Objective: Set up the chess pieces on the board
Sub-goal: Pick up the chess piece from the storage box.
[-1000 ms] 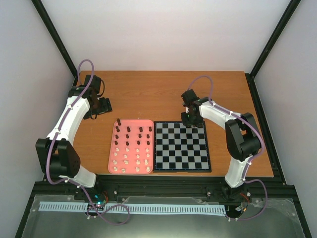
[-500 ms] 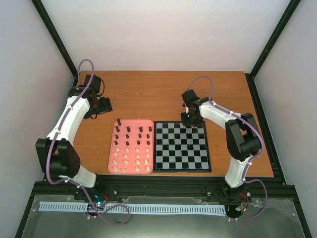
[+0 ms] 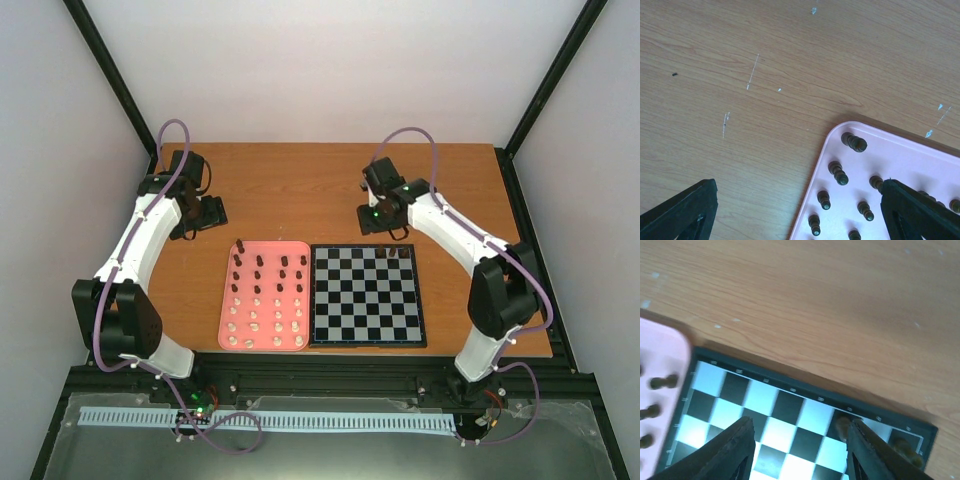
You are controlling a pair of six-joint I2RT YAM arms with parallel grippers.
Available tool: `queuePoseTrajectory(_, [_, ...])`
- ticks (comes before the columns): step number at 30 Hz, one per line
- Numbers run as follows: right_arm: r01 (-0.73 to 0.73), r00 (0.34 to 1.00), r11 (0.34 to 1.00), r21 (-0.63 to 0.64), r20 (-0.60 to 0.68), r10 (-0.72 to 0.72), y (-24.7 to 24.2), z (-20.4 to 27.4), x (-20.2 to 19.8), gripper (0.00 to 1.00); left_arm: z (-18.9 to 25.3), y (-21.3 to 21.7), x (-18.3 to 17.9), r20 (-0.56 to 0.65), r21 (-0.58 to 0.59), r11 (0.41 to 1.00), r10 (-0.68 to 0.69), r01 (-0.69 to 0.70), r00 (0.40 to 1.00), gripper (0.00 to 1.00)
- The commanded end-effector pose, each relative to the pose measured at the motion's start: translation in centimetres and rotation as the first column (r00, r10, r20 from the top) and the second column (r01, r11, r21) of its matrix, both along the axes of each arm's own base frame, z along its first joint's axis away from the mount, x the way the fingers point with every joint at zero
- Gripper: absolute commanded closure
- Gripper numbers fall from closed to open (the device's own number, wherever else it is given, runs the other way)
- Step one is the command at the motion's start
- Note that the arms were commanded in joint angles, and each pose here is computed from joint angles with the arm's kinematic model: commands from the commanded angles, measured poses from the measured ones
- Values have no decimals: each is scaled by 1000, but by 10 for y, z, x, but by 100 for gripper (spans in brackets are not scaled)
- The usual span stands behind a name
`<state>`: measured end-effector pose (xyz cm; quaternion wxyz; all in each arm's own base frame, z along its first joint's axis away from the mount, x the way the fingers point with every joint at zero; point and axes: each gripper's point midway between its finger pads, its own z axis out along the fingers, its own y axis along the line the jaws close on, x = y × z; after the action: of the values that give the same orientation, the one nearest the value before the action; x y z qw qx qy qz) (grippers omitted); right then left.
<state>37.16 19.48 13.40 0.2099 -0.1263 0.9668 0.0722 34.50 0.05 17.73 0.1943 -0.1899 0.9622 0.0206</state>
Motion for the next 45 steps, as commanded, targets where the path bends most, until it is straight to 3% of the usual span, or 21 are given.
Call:
queuePoseTrajectory(1, [-126, 992, 992, -6, 21, 126, 52, 20, -4, 50, 6, 1, 0, 21, -4, 1000, -11, 11, 1000, 0])
queuePoseTrajectory(8, [-301, 953, 954, 17, -27, 301, 139, 1, -19, 50, 7, 0, -2, 26, -10, 1000, -15, 15, 1000, 0])
queuePoseTrajectory(15, [-332, 939, 940, 74, -65, 337, 176, -14, -25, 51, 7, -6, -4, 35, -35, 999, -30, 31, 999, 0])
queuePoseTrajectory(18, [-303, 952, 952, 52, -33, 305, 170, -8, -19, 50, -1, -18, -7, 35, -82, 994, -63, 66, 997, 2])
queuePoseTrajectory(28, [-196, 981, 980, 33, 7, 196, 116, 15, 13, 50, -49, -44, -4, -41, -130, 979, -164, 157, 986, 29])
queuePoseTrajectory(45, [-130, 992, 991, 42, 11, 129, 67, 26, 35, 50, -99, -65, 27, -154, -171, 965, -225, 199, 962, 35])
